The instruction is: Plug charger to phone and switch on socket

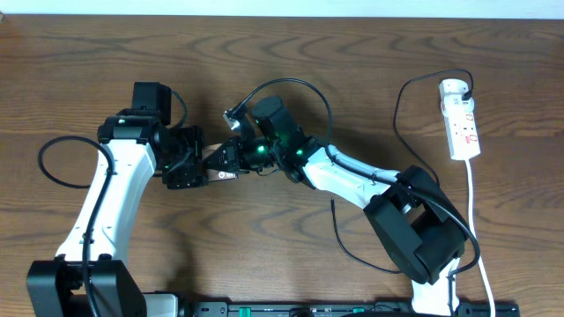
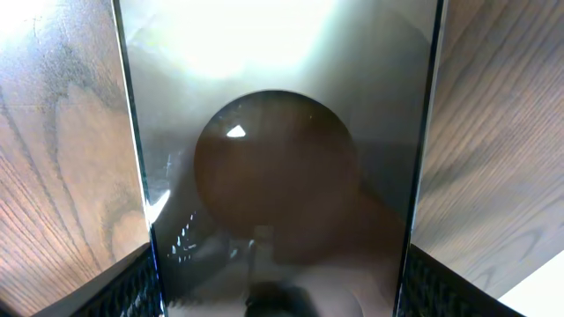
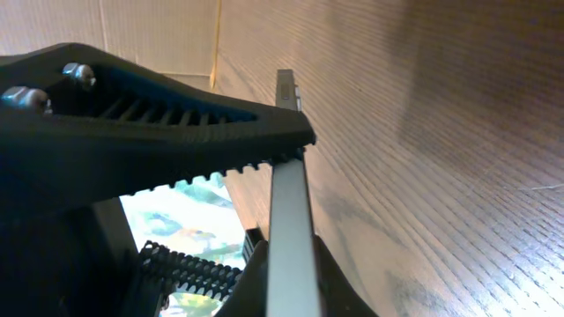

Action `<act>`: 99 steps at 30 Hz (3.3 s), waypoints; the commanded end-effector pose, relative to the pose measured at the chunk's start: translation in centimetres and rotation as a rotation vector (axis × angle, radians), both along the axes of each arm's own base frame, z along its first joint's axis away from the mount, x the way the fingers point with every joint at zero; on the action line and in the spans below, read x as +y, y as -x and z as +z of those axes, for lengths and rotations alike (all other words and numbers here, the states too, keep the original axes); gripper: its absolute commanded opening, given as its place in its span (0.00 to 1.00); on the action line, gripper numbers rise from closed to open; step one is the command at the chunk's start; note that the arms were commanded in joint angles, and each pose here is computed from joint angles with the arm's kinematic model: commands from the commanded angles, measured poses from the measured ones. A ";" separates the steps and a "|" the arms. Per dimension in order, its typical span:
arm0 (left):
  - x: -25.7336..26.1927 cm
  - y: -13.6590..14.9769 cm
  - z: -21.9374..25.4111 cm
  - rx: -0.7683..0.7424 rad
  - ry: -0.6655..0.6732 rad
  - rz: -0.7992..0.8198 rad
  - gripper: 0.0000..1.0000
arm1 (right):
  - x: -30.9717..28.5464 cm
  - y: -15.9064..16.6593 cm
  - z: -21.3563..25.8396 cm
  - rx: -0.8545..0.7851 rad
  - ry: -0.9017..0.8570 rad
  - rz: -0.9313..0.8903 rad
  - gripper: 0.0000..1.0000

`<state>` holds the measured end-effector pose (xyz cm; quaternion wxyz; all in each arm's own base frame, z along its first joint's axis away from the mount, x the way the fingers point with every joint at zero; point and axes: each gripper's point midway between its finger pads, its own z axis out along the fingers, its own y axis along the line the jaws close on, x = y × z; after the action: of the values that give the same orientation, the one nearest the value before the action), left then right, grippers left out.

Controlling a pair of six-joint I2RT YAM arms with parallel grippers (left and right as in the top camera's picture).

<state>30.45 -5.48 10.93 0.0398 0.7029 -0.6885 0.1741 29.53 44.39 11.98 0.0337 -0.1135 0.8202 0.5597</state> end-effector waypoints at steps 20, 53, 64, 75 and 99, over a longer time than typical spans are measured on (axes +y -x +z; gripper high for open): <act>-0.6 -0.6 1.2 -0.041 0.022 -0.041 0.60 | 0.7 0.9 1.2 -0.038 -0.040 0.058 0.01; -2.1 -0.1 4.5 -0.195 0.072 -0.228 0.90 | -1.9 -1.5 -0.8 -0.027 0.047 -0.016 0.01; -0.6 0.2 10.3 -0.497 -0.112 -0.387 0.90 | -6.8 -6.8 -1.6 0.116 0.082 -0.213 0.01; 0.8 -2.2 13.6 -0.713 -0.309 -0.497 0.86 | -8.7 -10.8 2.0 0.507 -0.087 -0.430 0.02; 0.6 -7.3 13.8 -0.831 -0.354 -0.519 0.86 | -3.2 -7.8 11.2 0.628 -0.385 -0.271 0.02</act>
<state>37.14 -4.96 23.62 -0.2980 0.3840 -0.8203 0.3013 37.70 40.86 21.98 -0.1111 0.1819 0.6873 0.6944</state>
